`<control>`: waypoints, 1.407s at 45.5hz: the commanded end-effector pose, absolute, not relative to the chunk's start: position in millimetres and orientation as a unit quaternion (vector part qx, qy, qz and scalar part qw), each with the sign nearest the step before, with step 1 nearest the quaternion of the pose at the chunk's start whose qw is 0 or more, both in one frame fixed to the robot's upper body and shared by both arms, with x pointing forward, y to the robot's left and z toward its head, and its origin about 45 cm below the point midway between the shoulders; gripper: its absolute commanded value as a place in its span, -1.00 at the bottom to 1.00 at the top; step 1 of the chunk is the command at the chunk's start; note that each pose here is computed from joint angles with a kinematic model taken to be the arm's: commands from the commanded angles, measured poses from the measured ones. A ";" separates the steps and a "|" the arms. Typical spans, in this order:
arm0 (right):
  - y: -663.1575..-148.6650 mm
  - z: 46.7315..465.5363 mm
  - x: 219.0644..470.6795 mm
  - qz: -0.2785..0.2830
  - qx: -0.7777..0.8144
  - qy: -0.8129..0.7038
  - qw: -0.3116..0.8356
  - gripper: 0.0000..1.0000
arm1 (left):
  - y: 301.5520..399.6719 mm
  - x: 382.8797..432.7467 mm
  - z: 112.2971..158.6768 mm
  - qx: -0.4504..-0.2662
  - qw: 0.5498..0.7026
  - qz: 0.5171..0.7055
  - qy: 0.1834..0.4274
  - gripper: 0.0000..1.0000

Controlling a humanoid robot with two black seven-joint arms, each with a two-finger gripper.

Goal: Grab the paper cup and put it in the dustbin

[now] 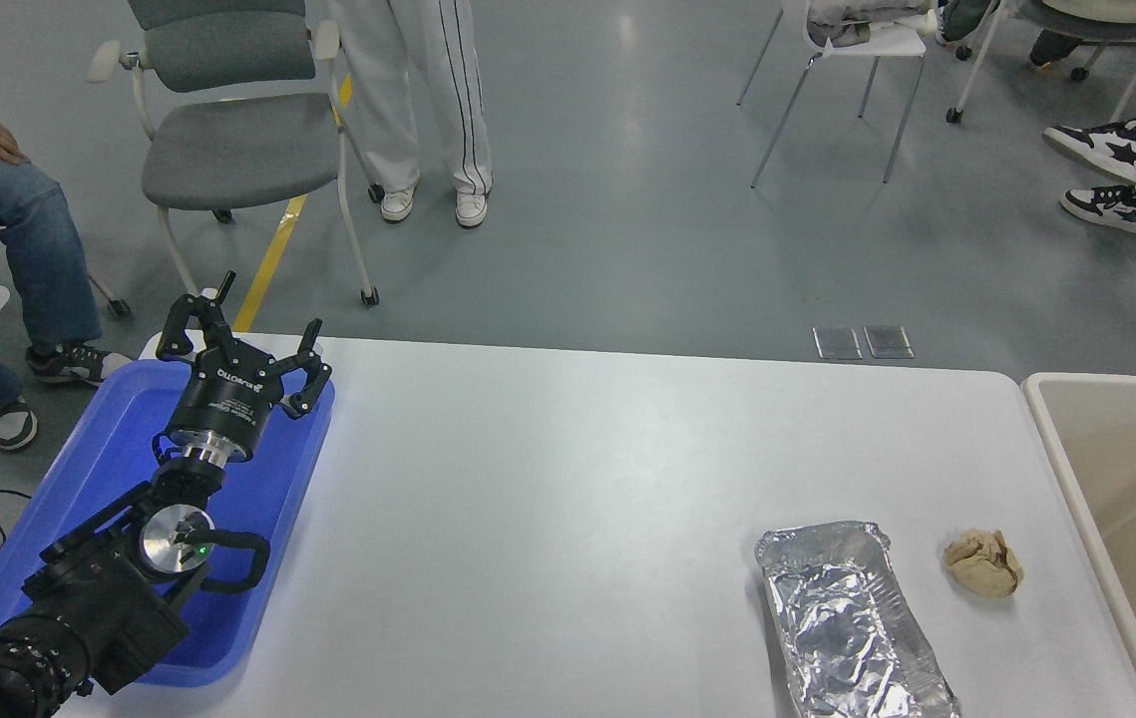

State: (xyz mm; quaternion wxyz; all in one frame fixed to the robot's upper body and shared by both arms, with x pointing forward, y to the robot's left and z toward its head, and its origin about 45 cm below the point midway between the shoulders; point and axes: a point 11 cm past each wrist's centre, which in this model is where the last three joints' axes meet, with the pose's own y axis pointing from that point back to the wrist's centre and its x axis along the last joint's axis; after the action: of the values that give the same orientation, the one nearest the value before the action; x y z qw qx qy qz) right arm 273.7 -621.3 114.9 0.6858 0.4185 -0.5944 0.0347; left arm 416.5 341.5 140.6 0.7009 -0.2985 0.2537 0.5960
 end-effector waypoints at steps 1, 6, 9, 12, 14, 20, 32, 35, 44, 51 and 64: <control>-617.6 125.2 289.2 0.016 0.420 -0.651 0.632 0.95 | 341.4 416.5 140.6 -0.299 0.701 0.596 0.254 1.00; -616.2 127.5 293.1 0.010 0.421 -0.664 0.618 0.98 | 341.4 416.5 140.6 -0.299 0.701 0.596 0.254 1.00; -615.4 125.3 291.3 0.007 0.425 -0.660 0.619 0.99 | 341.4 416.5 140.6 -0.299 0.701 0.596 0.254 1.00; -614.6 125.7 290.9 0.004 0.430 -0.658 0.618 1.00 | 341.4 416.5 140.6 -0.299 0.701 0.596 0.254 1.00; -618.2 129.0 287.8 0.003 0.431 -0.656 0.620 1.00 | 341.4 416.5 140.6 -0.299 0.701 0.596 0.254 1.00; -622.3 136.3 276.3 -0.004 0.445 -0.641 0.625 1.00 | 341.4 416.5 140.6 -0.299 0.701 0.596 0.254 1.00; -590.1 144.7 270.4 -0.002 0.513 -0.552 0.657 1.00 | 341.6 416.5 140.8 -0.299 0.701 0.596 0.253 1.00; -577.9 146.6 267.8 -0.002 0.530 -0.519 0.670 1.00 | 341.3 416.5 140.7 -0.299 0.701 0.595 0.254 1.00; -551.8 170.3 272.4 -0.004 0.571 -0.402 0.716 1.00 | 341.4 416.5 140.6 -0.299 0.701 0.596 0.254 1.00; -527.3 195.2 280.1 -0.041 0.610 -0.320 0.724 1.00 | 341.2 416.5 140.5 -0.298 0.701 0.596 0.254 1.00; -465.9 254.3 298.3 -0.122 0.669 -0.142 0.719 1.00 | 341.2 416.5 140.5 -0.298 0.701 0.596 0.254 1.00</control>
State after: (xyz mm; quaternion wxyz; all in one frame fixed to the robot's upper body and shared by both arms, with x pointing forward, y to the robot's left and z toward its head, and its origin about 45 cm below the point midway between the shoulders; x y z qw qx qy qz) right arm 295.8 -503.8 203.4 0.7091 0.6443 -0.2796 -0.0615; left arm 416.5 341.3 140.6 0.7012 -0.2982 0.2537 0.5958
